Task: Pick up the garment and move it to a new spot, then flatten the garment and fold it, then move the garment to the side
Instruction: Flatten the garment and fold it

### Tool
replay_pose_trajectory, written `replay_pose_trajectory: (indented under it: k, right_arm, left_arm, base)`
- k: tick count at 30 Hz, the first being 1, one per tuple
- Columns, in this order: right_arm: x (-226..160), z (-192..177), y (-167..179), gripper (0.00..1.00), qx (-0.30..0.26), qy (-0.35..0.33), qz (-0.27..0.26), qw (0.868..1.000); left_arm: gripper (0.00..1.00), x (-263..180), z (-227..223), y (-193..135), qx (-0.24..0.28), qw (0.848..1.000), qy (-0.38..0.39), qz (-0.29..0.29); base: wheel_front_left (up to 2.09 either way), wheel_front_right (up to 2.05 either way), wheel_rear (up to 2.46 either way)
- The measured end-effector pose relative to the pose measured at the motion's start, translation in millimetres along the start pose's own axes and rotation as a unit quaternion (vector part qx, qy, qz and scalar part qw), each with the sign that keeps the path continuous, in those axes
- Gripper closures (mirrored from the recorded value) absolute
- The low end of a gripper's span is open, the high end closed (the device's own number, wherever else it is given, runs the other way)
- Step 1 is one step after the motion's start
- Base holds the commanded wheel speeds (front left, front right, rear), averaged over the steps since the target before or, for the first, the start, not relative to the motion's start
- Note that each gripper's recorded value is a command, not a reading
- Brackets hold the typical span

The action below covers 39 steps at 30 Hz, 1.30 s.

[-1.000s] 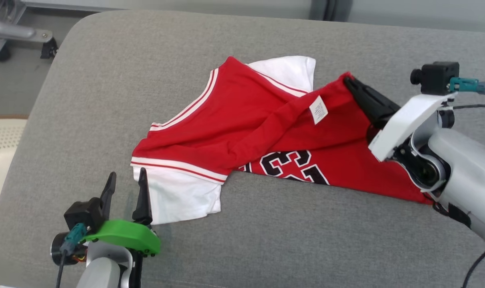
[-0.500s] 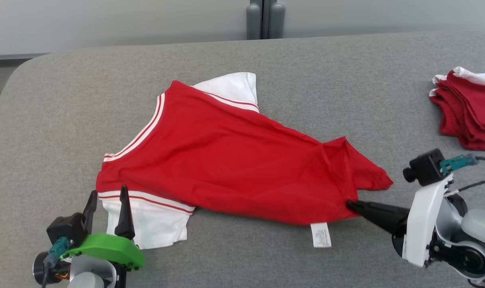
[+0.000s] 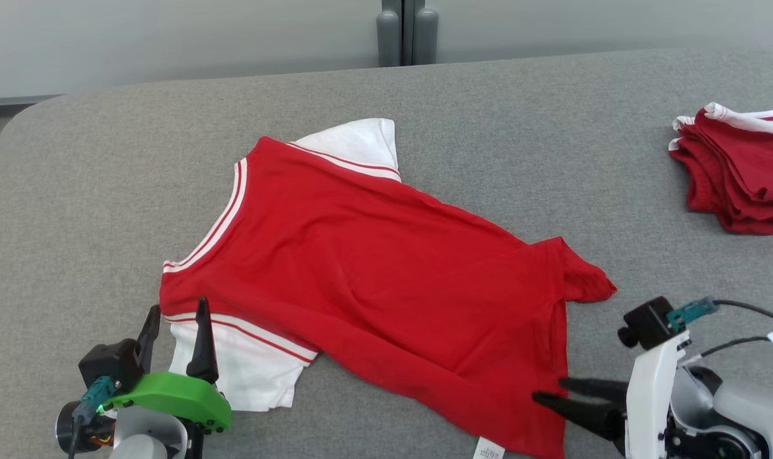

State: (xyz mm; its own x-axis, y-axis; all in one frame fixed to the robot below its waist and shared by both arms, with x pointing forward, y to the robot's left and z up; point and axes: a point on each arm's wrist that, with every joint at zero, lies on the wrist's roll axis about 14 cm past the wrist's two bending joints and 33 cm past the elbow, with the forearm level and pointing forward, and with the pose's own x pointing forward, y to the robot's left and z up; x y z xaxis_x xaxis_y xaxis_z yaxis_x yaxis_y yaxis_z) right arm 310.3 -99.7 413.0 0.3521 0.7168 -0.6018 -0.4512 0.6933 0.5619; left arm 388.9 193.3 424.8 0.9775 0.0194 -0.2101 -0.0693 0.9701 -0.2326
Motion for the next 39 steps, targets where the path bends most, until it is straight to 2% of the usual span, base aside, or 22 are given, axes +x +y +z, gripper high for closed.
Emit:
replay_pose_trajectory:
  k: [5,9,13,18,22,26,30,31,32,33,39]
  right_arm:
    - [-9,60,9,0.0,-0.014,-0.115,0.012,0.993]
    - [-25,102,-21,0.0,-0.032,-0.196,-0.037,0.979]
    - [-18,126,-47,0.0,0.0,-0.257,-0.075,0.964]
    - [16,118,-64,0.0,0.029,-0.227,-0.105,0.968]
    - [37,117,-73,0.0,-0.004,-0.189,-0.13,0.973]
    - [47,95,-97,0.0,-0.017,-0.122,-0.177,0.977]
    - [58,84,-98,0.0,-0.017,-0.063,-0.183,0.981]
    - [60,83,-97,0.52,-0.017,-0.057,-0.182,0.982]
    - [62,83,-96,0.79,-0.017,-0.054,-0.179,0.982]
    - [63,84,-94,1.0,-0.018,-0.054,-0.177,0.983]
    - [67,107,-88,1.0,-0.045,-0.105,-0.166,0.98]
  left_arm:
    - [0.0,-3,2,3,0.002,1.0,-0.003,0.003]
    - [0.0,-7,2,6,-0.001,1.0,-0.003,0.007]
    - [0.0,-9,1,8,-0.004,1.0,-0.002,0.012]
    - [0.0,-11,-4,10,-0.006,1.0,0.004,0.016]
    - [0.0,-13,-7,14,-0.008,1.0,0.008,0.024]
    - [0.0,-16,-11,17,-0.013,0.999,0.011,0.032]
    - [0.0,-20,-13,25,-0.016,0.999,0.013,0.044]
    - [0.0,-21,-13,26,-0.017,0.999,0.012,0.046]
    - [0.0,-21,-14,27,-0.017,0.999,0.013,0.048]
    - [0.0,-22,-14,28,-0.018,0.999,0.013,0.05]
    - [0.0,-22,-16,30,-0.022,0.998,0.014,0.055]
  base:
    - [0.0,0.0,0.0]
    - [0.0,0.0,0.0]
    - [0.0,0.0,0.0]
    - [0.0,0.0,0.0]
    - [0.0,0.0,0.0]
    - [0.0,0.0,0.0]
    - [0.0,0.0,0.0]
    - [0.0,0.0,0.0]
    - [0.0,0.0,0.0]
    - [0.0,0.0,0.0]
    - [0.0,0.0,0.0]
